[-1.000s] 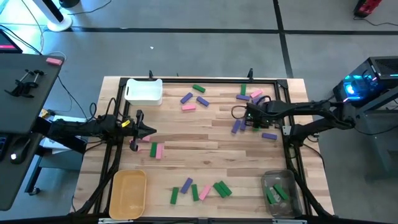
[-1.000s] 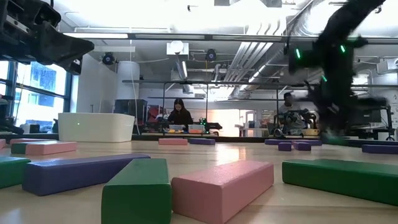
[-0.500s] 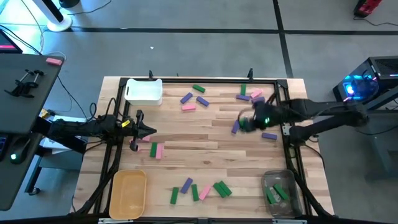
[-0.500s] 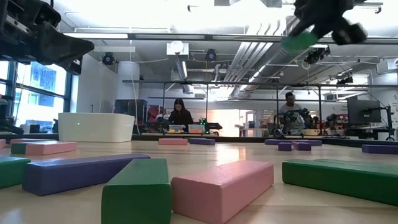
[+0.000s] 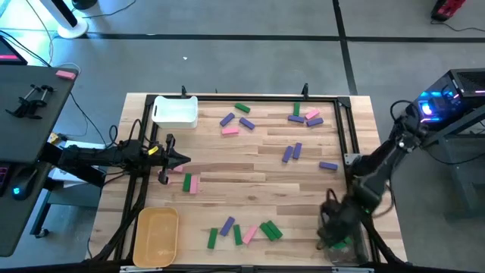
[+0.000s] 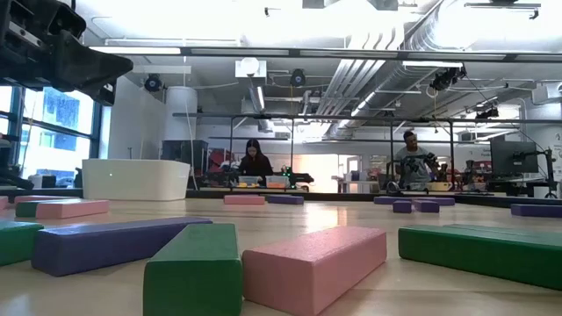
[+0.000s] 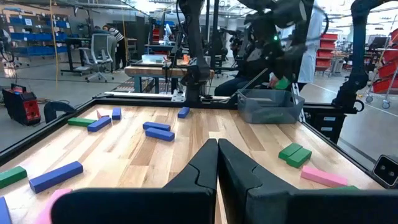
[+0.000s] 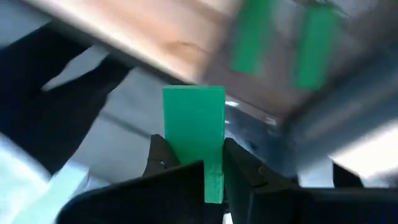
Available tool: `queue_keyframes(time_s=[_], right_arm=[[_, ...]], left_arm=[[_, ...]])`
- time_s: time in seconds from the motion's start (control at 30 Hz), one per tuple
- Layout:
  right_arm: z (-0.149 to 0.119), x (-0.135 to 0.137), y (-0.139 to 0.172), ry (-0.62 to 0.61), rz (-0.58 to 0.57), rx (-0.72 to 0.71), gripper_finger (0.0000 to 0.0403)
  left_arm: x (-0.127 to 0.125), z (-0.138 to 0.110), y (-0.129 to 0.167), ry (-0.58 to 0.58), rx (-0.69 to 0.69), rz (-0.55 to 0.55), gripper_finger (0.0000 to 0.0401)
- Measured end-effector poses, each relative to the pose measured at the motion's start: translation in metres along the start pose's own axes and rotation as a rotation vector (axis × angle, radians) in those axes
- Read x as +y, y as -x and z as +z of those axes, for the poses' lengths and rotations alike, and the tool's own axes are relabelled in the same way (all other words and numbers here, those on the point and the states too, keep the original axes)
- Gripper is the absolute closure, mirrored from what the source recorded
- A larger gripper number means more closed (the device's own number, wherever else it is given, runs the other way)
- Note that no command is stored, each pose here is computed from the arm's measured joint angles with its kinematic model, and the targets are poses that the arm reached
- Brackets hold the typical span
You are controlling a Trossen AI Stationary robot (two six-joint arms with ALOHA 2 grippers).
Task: Sort blocks
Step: Put the green wooden block into the black bin
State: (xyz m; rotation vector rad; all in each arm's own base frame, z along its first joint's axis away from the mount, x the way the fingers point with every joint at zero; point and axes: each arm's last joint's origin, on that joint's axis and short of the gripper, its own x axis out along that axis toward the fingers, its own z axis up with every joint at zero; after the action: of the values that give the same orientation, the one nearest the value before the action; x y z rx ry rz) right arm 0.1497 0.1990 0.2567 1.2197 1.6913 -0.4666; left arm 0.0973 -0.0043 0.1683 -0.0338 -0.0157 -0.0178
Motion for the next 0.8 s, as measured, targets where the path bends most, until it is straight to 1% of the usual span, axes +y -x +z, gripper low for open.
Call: queue_keyframes(time_s=[0.07,0.13,0.33,0.43,0.53,0.7,0.8], right_arm=[[-0.008,-0.008,-0.007,-0.097,-0.059,-0.014,0.0400],[-0.014,-0.012,-0.012,-0.153,-0.093,-0.026,0.0400],[-0.016,-0.016,-0.016,-0.226,-0.124,-0.049,0.0399],[-0.014,-0.016,-0.015,-0.228,-0.131,-0.057,0.0383],[-0.013,-0.015,-0.015,-0.231,-0.129,-0.055,0.0349],[-0.013,-0.015,-0.014,-0.207,-0.136,-0.039,0.0262],[-0.014,-0.015,-0.014,-0.156,-0.151,0.010,0.0214]], left_arm=[[0.000,0.000,0.000,0.000,0.000,0.000,0.0401],[0.000,0.000,0.000,0.000,0.000,0.000,0.0401],[0.000,0.000,0.000,0.000,0.000,0.000,0.0401],[0.000,0.000,0.000,0.000,-0.001,0.000,0.0401],[0.000,0.000,0.000,0.000,0.000,0.000,0.0401],[0.000,0.000,0.000,0.000,0.000,0.000,0.0401],[0.000,0.000,0.000,0.000,0.000,0.000,0.0401]])
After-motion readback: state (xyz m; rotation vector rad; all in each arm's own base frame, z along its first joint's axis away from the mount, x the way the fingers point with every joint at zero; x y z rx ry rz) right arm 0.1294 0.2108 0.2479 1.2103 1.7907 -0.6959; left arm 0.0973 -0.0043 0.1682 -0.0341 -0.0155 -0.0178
